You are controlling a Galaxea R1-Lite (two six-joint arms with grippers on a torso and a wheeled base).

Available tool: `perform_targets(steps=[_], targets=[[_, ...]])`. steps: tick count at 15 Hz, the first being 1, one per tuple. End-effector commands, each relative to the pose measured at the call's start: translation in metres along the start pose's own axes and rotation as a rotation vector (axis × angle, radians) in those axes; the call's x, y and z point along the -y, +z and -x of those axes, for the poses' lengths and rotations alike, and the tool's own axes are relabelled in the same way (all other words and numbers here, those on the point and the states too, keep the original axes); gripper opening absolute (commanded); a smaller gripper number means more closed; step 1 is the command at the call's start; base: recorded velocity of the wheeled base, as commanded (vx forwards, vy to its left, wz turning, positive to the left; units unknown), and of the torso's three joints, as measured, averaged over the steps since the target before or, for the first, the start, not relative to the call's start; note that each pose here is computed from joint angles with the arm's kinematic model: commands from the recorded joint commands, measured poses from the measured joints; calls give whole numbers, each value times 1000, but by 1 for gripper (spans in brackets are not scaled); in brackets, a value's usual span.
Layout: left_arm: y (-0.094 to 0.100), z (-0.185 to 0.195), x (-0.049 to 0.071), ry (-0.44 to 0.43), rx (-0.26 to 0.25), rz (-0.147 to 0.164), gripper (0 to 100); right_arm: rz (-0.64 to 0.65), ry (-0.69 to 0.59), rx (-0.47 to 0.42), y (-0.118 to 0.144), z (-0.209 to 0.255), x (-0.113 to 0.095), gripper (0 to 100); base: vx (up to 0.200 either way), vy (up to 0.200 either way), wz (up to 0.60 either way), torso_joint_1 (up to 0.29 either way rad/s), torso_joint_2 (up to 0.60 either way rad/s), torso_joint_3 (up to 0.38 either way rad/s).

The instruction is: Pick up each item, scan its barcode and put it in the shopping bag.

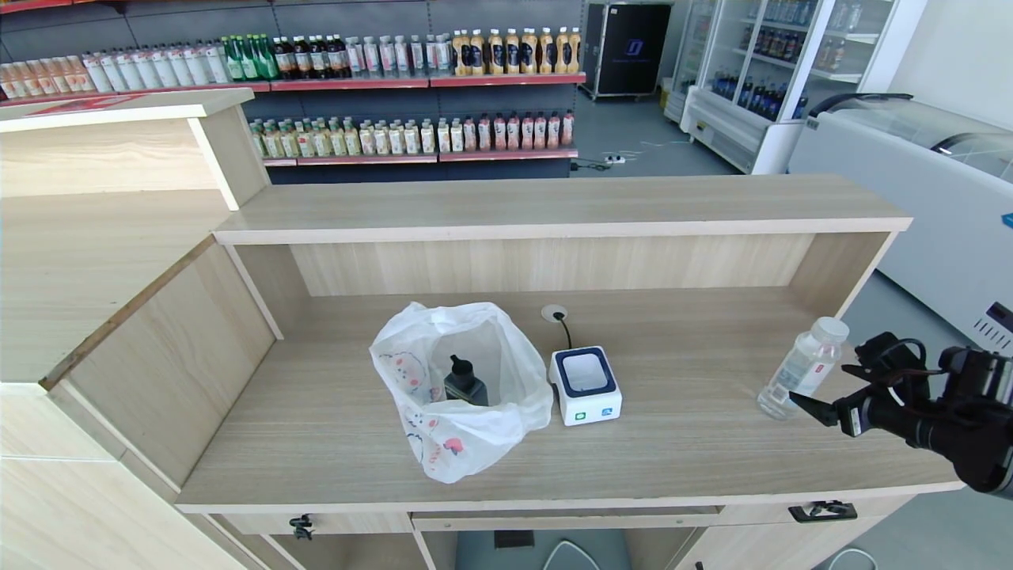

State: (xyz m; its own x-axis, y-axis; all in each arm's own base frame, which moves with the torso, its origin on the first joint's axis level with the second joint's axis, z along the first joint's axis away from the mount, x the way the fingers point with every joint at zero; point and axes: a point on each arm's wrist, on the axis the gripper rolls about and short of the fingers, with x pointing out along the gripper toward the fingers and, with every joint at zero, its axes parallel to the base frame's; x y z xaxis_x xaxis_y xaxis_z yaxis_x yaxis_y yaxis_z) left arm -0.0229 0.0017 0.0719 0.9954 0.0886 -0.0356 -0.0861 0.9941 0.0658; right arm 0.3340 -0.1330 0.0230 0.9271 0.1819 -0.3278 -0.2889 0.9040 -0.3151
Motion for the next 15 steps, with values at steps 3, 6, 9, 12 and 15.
perform_targets(steps=[3, 6, 9, 12, 15], targets=[[0, 0, 0, 0, 0, 0, 100, 3, 27, 13, 1, -14, -6, 100, 0, 0, 0, 0, 0, 0], [0, 0, 0, 0, 0, 0, 100, 13, 37, 33, 1, -22, -10, 100, 0, 0, 0, 0, 0, 0], [0, 0, 0, 0, 0, 0, 100, 20, 40, 42, 2, -27, -10, 100, 0, 0, 0, 0, 0, 0], [0, 0, 0, 0, 0, 0, 100, 25, 46, 48, 0, -33, -12, 100, 0, 0, 0, 0, 0, 0], [0, 0, 0, 0, 0, 2, 100, 32, 53, 56, 1, -36, -15, 100, 0, 0, 0, 0, 0, 0]])
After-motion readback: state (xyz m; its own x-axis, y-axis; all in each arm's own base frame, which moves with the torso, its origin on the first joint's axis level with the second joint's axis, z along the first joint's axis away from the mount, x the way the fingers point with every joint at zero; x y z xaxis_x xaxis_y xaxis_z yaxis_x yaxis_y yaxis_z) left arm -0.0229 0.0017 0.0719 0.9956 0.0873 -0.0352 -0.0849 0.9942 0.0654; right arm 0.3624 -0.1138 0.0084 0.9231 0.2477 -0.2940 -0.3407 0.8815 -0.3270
